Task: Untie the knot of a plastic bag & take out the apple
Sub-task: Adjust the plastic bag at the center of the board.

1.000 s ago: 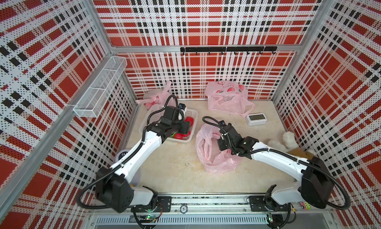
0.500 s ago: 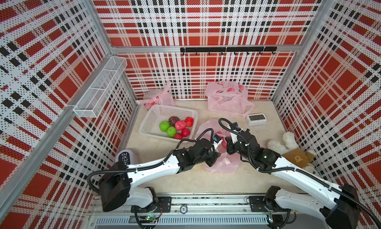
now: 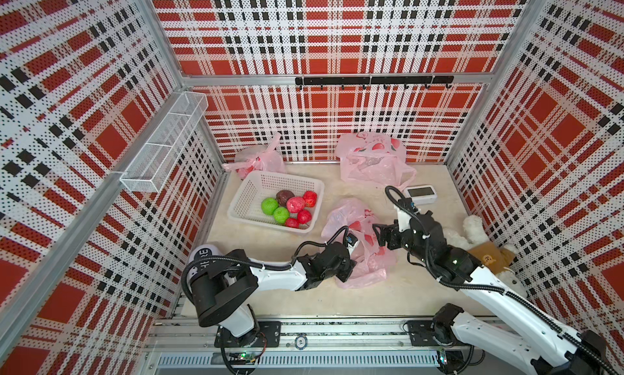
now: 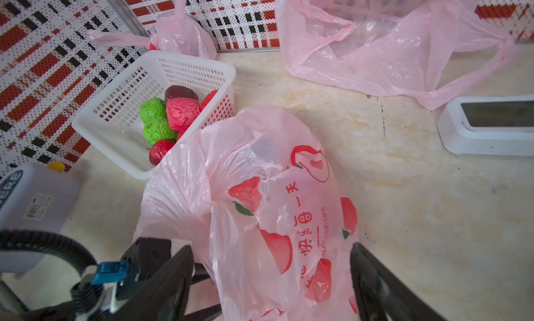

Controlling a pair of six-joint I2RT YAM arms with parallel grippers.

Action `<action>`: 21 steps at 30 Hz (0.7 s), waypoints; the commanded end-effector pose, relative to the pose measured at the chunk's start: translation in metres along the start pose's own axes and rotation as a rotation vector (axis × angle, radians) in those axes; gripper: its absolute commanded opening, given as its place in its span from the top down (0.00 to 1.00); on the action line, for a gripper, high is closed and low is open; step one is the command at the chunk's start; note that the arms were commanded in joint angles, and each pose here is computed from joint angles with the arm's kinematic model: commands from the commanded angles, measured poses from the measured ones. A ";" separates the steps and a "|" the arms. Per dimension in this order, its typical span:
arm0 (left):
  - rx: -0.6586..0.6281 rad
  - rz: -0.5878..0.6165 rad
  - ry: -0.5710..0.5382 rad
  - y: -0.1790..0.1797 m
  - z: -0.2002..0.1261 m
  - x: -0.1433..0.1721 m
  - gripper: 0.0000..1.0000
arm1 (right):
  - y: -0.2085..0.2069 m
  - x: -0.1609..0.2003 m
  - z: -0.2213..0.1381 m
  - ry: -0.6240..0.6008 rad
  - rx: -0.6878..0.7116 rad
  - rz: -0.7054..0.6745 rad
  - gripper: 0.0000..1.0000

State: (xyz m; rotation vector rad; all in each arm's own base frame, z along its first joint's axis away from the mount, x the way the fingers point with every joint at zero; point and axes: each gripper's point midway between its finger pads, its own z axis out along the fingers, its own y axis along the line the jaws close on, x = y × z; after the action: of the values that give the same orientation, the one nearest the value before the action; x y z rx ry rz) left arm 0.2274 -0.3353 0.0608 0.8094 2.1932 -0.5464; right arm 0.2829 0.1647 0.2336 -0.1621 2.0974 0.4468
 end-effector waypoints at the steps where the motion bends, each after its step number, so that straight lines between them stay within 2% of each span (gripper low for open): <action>1: -0.007 -0.066 -0.074 0.007 0.000 -0.017 0.53 | -0.008 -0.008 0.019 0.112 -0.023 0.095 0.11; 6: -0.024 -0.092 -0.056 0.019 0.003 -0.009 0.53 | -0.006 -0.011 0.093 0.249 -0.075 0.111 0.07; 12: -0.027 -0.104 -0.048 0.022 0.003 -0.002 0.53 | 0.002 -0.011 0.176 0.331 -0.114 0.131 0.00; 17: -0.026 -0.105 -0.040 0.021 0.004 0.001 0.53 | -0.003 0.008 0.224 0.401 -0.091 0.086 0.00; 19: -0.024 -0.103 -0.041 0.020 0.005 0.001 0.53 | -0.008 0.022 0.238 0.445 -0.078 0.063 0.10; 20: -0.025 -0.102 -0.042 0.020 0.005 0.000 0.53 | -0.009 0.028 0.243 0.468 -0.081 0.053 0.20; 21: -0.026 -0.101 -0.040 0.021 0.006 0.000 0.53 | -0.008 0.032 0.247 0.487 -0.087 0.043 0.37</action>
State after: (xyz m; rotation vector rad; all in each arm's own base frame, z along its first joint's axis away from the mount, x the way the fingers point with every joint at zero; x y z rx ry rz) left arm 0.2430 -0.3212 0.0554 0.6920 2.2108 -0.5630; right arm 0.4613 0.2444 0.0921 -0.2126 2.5504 0.5713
